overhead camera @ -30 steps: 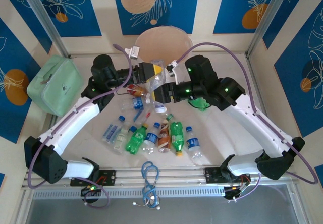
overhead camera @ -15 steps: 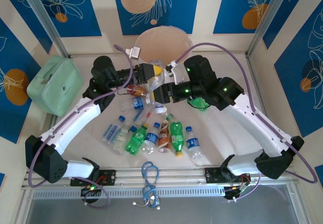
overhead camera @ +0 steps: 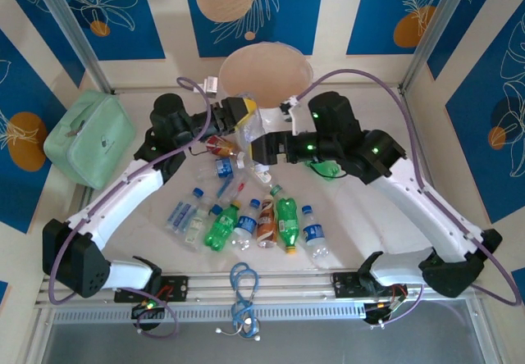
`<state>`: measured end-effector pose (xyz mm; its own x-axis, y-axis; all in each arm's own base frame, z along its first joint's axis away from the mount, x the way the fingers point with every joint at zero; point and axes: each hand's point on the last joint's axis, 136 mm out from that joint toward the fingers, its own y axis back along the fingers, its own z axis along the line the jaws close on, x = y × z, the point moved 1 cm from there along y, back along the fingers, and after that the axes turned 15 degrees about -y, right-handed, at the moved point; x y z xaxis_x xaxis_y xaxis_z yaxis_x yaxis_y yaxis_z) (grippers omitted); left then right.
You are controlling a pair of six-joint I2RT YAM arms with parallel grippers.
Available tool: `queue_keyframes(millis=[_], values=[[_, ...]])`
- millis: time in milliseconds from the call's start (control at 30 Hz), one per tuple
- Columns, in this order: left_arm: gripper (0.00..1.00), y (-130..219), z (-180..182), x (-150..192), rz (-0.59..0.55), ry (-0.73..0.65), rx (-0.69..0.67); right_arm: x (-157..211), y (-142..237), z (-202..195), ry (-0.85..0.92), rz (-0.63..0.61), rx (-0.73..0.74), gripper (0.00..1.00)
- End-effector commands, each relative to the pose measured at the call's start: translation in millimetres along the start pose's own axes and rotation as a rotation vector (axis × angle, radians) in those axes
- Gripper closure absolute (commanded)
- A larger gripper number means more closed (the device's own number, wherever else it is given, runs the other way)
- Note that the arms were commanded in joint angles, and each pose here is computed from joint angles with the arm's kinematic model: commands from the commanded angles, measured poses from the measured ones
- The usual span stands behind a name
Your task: Put the plastic bottles in the bin
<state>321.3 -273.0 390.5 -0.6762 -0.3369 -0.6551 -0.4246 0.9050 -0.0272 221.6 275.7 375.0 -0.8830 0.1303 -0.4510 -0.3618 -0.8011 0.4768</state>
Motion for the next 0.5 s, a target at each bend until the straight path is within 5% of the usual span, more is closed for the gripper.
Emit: queue_keyframes(millis=[0, 467], values=[[0.46, 20, 7, -29, -0.159, 0.043, -0.101, -11, 24, 9, -0.04, -0.083, -0.083, 0.07], [0.46, 28, 0, -54, -0.307, 0.165, -0.024, 3, 4, 7, -0.081, -0.002, -0.125, 0.27]])
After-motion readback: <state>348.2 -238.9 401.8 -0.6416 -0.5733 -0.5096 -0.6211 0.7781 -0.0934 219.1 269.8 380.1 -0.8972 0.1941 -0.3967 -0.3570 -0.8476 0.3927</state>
